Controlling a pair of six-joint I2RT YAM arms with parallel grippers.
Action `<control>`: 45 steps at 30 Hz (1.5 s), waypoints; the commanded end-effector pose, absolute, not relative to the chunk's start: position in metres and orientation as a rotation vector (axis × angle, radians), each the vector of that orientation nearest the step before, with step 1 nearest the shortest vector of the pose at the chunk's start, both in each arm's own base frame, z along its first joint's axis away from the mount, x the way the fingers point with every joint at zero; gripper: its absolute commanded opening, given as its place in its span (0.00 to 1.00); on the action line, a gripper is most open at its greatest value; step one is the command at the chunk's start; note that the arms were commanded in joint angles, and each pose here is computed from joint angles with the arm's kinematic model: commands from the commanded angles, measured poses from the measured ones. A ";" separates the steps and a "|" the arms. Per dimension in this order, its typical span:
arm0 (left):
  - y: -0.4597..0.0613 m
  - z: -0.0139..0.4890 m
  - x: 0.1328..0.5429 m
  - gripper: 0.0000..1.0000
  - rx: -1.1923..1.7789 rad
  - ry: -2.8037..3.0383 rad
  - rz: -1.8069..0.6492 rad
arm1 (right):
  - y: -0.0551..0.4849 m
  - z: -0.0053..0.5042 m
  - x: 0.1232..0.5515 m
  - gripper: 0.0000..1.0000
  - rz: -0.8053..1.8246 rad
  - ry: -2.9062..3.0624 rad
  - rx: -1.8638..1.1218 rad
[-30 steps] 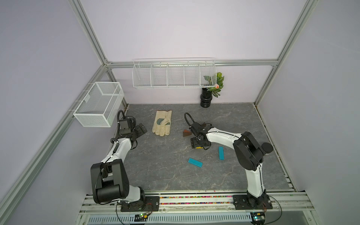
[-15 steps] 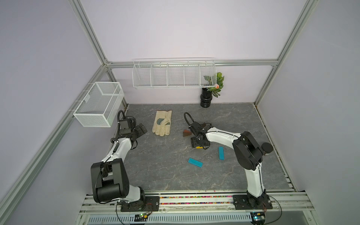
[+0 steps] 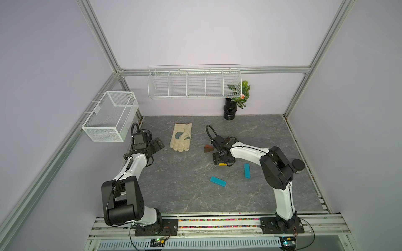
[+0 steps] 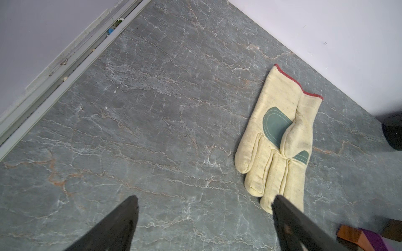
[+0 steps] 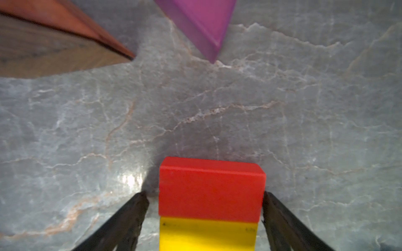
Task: Assemble a small pinwheel with building blocks
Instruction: Assemble the building block at the center of the board.
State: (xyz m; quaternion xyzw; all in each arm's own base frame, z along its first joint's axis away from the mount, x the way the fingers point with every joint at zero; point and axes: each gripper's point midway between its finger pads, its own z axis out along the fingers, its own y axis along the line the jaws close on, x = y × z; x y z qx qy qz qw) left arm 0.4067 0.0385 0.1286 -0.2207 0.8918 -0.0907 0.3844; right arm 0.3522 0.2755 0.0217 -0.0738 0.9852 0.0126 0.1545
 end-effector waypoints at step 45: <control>0.038 0.135 0.415 0.97 -0.551 2.267 -0.251 | 0.262 0.004 0.309 0.21 0.069 2.843 -0.089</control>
